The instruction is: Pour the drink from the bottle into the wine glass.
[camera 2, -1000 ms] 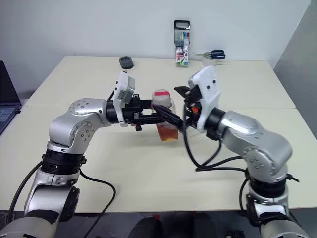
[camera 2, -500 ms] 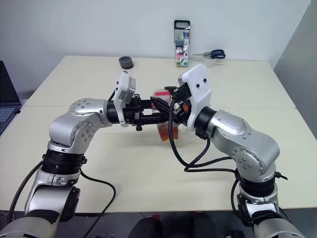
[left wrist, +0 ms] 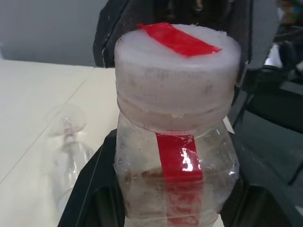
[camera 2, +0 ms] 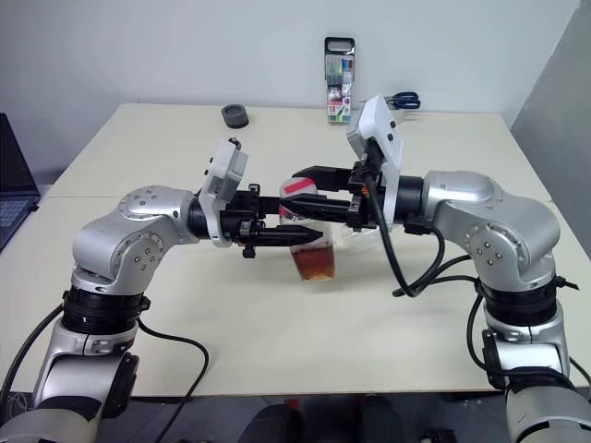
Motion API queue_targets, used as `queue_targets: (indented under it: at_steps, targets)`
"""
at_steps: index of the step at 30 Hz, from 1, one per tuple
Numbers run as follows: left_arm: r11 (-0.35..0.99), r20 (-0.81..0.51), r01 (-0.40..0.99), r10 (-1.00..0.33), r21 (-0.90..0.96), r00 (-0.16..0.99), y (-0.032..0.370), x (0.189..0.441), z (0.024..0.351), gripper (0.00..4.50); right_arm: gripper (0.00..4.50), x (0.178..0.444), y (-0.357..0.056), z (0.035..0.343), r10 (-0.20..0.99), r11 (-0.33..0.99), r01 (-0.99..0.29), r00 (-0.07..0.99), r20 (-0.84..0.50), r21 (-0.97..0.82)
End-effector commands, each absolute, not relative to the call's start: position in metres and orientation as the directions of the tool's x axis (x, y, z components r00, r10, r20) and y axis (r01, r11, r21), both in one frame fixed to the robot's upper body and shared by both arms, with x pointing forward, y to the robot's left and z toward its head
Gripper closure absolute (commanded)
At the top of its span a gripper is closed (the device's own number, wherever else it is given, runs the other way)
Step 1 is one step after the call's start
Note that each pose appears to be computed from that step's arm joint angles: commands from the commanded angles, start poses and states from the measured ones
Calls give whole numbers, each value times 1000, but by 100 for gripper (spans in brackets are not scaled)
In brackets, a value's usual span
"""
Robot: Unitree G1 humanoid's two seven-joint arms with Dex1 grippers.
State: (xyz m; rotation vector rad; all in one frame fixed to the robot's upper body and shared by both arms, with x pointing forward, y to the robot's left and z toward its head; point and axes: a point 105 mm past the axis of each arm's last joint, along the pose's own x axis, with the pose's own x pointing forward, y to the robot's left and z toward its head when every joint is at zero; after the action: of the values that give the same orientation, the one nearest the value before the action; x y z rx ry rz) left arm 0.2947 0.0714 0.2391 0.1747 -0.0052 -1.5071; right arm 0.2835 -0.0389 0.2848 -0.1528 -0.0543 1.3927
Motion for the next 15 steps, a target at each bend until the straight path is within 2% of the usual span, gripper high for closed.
queue_targets:
  at_steps: [1, 2, 10, 15]
  targets:
    - [-122, -96, 978, -990, 169, -107, 55, 267, 259, 243, 268, 290, -45, 299, 982, 178, -964, 188, -29, -198]
    - [-107, -94, 980, -991, 167, -92, 57, 270, 259, 243, 268, 291, -49, 299, 980, 188, -963, 197, -30, -191]
    - [41, -92, 986, -994, 159, 56, 74, 290, 253, 243, 6, 266, -82, 286, 947, 309, -939, 318, -43, -150]
    - [104, -78, 982, -990, 157, 117, 75, 299, 250, 243, 2, 259, -77, 284, 902, 426, -888, 431, 9, -173]
